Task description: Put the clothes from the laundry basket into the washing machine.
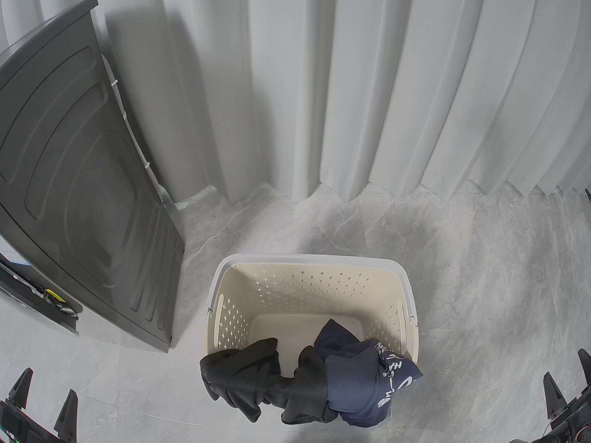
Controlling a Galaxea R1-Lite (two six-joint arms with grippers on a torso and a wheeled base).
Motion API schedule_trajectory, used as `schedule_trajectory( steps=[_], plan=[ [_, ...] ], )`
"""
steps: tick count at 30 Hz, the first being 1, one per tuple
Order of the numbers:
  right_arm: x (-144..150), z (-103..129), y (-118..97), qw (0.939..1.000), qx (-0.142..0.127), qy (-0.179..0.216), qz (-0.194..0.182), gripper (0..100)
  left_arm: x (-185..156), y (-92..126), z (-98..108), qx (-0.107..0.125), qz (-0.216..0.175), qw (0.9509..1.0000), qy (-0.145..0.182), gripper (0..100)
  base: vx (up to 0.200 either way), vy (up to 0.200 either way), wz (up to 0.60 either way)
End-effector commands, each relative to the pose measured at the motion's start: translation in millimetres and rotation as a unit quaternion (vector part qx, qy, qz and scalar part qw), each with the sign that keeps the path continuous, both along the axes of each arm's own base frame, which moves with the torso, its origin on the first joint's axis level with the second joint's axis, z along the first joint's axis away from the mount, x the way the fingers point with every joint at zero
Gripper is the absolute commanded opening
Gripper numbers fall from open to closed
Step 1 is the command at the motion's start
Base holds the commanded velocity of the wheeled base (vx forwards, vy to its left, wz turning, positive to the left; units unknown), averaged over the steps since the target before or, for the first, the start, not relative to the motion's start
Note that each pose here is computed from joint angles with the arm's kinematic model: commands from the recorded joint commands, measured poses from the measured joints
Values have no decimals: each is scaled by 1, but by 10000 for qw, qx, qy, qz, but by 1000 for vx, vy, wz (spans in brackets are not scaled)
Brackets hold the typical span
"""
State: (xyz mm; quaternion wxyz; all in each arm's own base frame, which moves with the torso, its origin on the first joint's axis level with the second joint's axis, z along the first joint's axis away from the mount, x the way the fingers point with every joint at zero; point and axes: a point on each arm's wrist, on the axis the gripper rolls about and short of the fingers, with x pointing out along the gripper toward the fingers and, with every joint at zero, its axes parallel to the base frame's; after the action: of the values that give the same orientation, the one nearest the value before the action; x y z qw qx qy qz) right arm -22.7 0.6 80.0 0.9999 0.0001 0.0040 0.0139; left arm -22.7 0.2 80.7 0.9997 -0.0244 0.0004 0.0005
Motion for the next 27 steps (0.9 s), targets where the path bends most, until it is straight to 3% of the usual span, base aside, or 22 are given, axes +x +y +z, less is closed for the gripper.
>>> schedule_trajectory(
  steps=[1, 4, 10, 19, 27],
  plan=[
    [1, -5, 0, 10000, 0, 44, 6, 100, 0, 0, -5, -2, 2, 10000, 3, 100, 0, 0, 0],
    [1, -5, 0, 10000, 0, 52, 6, 100, 0, 0, -5, -9, 10, 10000, 3, 100, 0, 0, 0],
    [1, -5, 0, 10000, 0, 52, 6, 100, 0, 0, -5, -2, 2, 10000, 3, 100, 200, 0, 0],
    [1, -5, 0, 10000, 0, 52, 6, 100, 0, 0, -5, -2, 2, 10000, 19, 100, 0, 0, 0],
    [1, -5, 0, 10000, 0, 52, 6, 100, 0, 0, -5, -9, 2, 10000, 11, 100, 150, 0, 0]
  ],
)
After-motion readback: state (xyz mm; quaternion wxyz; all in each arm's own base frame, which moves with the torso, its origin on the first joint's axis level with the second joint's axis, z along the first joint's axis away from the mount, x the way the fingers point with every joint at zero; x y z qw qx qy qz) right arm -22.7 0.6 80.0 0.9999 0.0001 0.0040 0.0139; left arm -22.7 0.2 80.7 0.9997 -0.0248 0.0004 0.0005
